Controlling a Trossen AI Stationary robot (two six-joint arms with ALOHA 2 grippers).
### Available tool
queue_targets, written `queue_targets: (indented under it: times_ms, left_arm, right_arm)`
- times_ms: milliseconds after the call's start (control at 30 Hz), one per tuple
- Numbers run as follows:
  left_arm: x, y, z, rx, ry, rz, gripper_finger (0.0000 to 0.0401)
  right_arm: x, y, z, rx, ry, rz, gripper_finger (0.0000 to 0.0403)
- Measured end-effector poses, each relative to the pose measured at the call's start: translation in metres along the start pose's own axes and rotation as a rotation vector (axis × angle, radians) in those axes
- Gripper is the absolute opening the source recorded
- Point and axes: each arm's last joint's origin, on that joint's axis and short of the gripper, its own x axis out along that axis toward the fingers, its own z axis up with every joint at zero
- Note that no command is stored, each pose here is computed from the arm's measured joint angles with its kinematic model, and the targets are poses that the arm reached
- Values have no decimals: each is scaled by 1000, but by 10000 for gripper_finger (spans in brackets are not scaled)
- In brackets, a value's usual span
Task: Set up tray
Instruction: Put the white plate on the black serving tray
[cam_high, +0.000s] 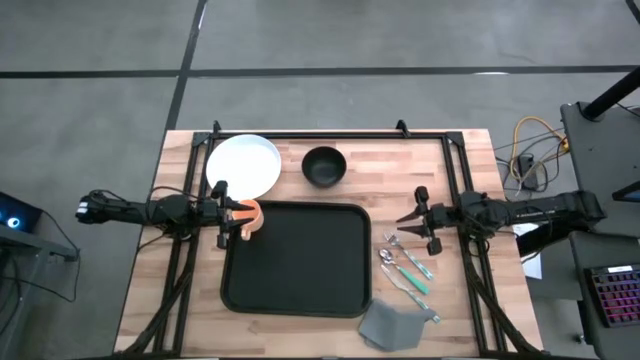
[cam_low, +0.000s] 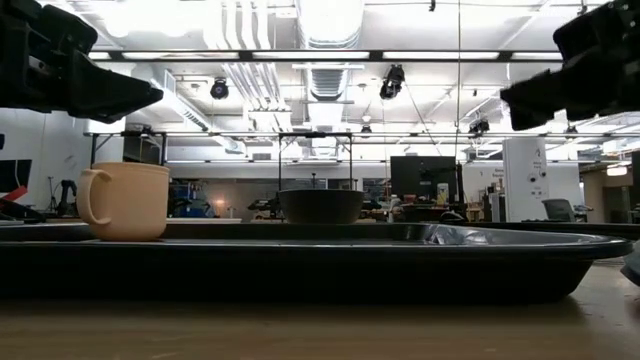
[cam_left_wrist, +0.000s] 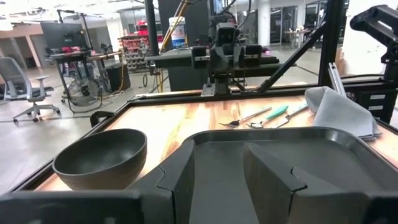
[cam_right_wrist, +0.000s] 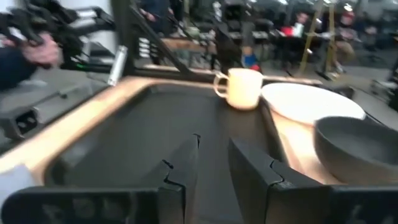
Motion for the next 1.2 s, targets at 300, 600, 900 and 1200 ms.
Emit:
queue_targets:
  times_ms: [300,600,900,1200]
  left_arm:
    - [0,0,1,0,-4,5,116]
    - [0,4,1,22,5,119,116]
    - [-3,7,21,4,-37,137,117]
    - [0,11,40,-4,37,247,117]
  right_arm:
    - [-10,-1,-9,7,82,-66,86]
    - [-11,0,-11,-52,104,-62,71]
    - [-8,-1,-17,-37,171,-58,68]
    - [-7,-1,-19,-33,197,-56,68]
